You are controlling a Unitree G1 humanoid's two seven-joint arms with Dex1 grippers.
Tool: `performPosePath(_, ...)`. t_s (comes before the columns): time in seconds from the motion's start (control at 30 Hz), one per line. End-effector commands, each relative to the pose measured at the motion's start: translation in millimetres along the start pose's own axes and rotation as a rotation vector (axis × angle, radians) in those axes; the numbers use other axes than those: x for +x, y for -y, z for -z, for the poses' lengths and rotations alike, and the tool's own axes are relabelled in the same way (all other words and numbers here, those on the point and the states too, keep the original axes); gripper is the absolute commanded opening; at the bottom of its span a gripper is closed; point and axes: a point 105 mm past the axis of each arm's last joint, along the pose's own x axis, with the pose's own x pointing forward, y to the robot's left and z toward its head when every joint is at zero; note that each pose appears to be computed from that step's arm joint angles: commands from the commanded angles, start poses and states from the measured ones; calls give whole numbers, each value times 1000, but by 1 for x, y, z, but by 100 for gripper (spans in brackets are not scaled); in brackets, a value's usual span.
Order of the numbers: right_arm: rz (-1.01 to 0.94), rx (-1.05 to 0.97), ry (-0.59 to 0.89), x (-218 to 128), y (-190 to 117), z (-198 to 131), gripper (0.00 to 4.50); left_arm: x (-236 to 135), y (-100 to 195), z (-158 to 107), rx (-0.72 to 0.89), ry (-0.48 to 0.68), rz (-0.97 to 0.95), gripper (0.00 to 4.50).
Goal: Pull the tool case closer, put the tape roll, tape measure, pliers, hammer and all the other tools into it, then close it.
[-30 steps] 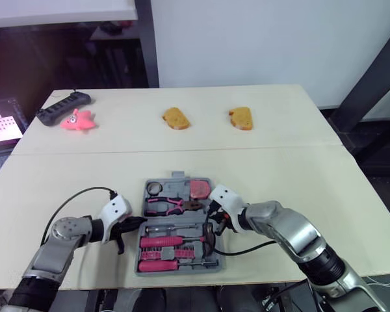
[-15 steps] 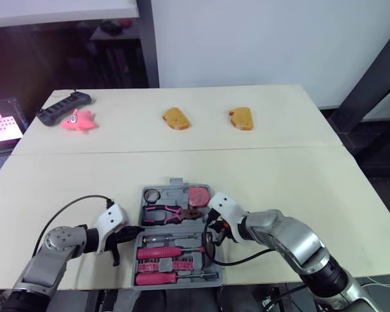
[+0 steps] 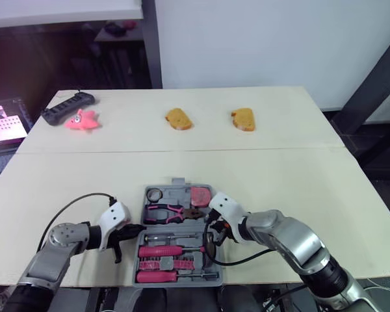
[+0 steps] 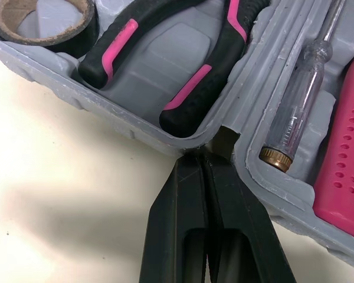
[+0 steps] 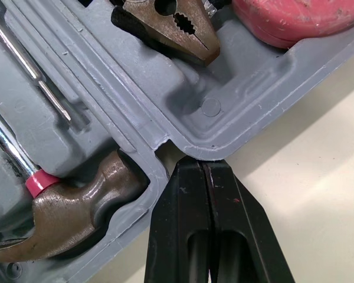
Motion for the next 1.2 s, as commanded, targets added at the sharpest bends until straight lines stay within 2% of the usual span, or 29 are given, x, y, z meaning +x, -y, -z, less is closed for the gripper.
performPosePath(0.03,-127,0,-23,6,-30,5,0,15,10,-4,10,12,54,10)
performPosePath(0.6,-106,20,-48,3,-27,11,0,19,9,-6,14,20,57,10)
performPosePath(0.77,-47,28,-2,2,-13,3,0,17,7,-6,9,17,45,10)
performPosePath(0.97,32,9,61,-9,15,-4,0,-6,-7,-10,4,22,-43,10)
performPosePath(1.2,1,23,57,-20,14,4,0,-43,-20,-21,52,33,-155,10)
